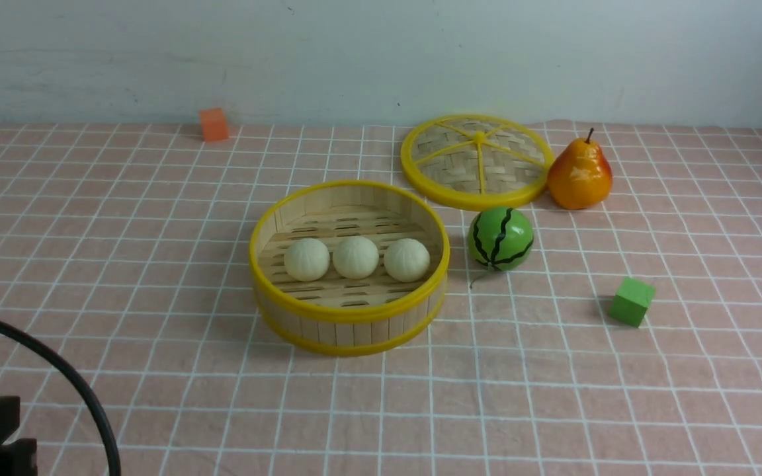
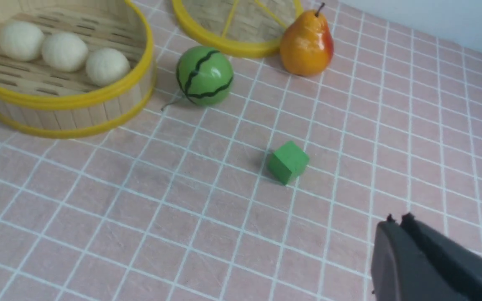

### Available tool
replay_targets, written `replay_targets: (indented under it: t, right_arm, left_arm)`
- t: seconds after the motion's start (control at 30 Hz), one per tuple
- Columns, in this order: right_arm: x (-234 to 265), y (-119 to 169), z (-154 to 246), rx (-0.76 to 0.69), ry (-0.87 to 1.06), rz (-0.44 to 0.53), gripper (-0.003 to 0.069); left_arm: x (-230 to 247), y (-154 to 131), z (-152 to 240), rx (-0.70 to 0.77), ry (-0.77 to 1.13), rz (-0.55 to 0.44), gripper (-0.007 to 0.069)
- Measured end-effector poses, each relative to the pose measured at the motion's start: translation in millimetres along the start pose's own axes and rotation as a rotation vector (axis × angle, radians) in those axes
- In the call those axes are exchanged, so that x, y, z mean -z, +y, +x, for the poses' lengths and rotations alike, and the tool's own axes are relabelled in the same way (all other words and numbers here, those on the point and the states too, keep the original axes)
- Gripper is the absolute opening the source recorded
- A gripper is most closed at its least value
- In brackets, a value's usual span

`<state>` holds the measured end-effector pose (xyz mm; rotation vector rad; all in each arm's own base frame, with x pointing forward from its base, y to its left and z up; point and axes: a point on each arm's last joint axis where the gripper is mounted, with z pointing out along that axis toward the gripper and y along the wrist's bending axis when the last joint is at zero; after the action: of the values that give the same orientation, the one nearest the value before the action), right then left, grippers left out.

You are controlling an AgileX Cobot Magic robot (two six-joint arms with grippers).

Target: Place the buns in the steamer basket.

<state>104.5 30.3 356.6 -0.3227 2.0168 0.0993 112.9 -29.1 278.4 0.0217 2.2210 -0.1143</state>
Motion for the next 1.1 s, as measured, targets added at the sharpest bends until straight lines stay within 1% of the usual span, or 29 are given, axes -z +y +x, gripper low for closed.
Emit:
replay_targets:
  t: [0.07,0.1,0.13,0.17,0.2,0.3,0.33,0.37,0.4,0.5,0.57,0.63,0.7,0.73,0.77,0.87,0.9,0.97,1.0,1.03,1.1]
  right_arm:
    - [-12,6,28,-0.026,-0.02,-0.047,0.0]
    - [-11,7,31,-0.039,-0.026,-0.056,0.0]
    - [-22,14,58,-0.106,-0.027,-0.112,0.0001]
    - [-23,14,61,-0.113,-0.027,-0.117,0.0001]
    - [-30,18,78,-0.168,-0.02,-0.15,0.0003]
    - [-39,22,100,-0.241,0.005,-0.18,0.0006]
    - [-44,24,116,-0.265,0.038,-0.184,0.0007]
    - [-45,24,118,-0.265,0.044,-0.184,0.0007]
    - [-49,24,131,-0.257,0.075,-0.172,0.0008]
    - [-51,23,141,-0.195,0.095,-0.157,0.0004]
    - [-50,22,143,-0.149,0.049,-0.146,-0.0003]
    - [-48,19,145,-0.119,-0.033,-0.128,-0.0012]
    - [-45,15,150,-0.139,-0.14,-0.095,-0.0017]
    - [-45,15,151,-0.142,-0.153,-0.091,-0.0017]
    - [-43,11,157,-0.172,-0.237,-0.046,-0.0017]
    - [-36,4,166,-0.209,-0.348,0.053,-0.0017]
    - [-32,2,167,-0.217,-0.384,0.1,-0.0017]
    - [-28,-1,170,-0.199,-0.392,0.177,-0.0016]
    - [-28,-2,171,-0.192,-0.391,0.192,-0.0016]
    - [-28,-4,174,-0.185,-0.358,0.235,-0.0016]
    - [-29,-5,178,-0.191,-0.312,0.257,-0.0016]
  left_arm:
    - [0,0,0,0.0,0.0,0.0,0.02]
    - [0,0,0,0.0,0.0,0.0,0.02]
    - [0,0,0,0.0,0.0,0.0,0.02]
    - [0,0,0,0.0,0.0,0.0,0.02]
    - [0,0,0,0.0,0.0,0.0,0.02]
    - [0,0,0,0.0,0.0,0.0,0.02]
    - [0,0,0,0.0,0.0,0.0,0.0201]
    - [0,0,0,0.0,0.0,0.0,0.0202]
    - [0,0,0,0.0,0.0,0.0,0.0204]
    - [0,0,0,0.0,0.0,0.0,0.0207]
    - [0,0,0,0.0,0.0,0.0,0.0209]
    - [0,0,0,0.0,0.0,0.0,0.0214]
    - [0,0,0,0.0,0.0,0.0,0.0216]
    - [0,0,0,0.0,0.0,0.0,0.0216]
    - [0,0,0,0.0,0.0,0.0,0.0217]
    - [0,0,0,0.0,0.0,0.0,0.0217]
    - [0,0,0,0.0,0.0,0.0,0.0218]
    - [0,0,0,0.0,0.001,0.0,0.022]
    - [0,0,0,0.0,0.001,0.0,0.0221]
    - [0,0,0,0.0,0.0,0.0,0.0222]
    - [0,0,0,0.001,0.001,-0.001,0.0225]
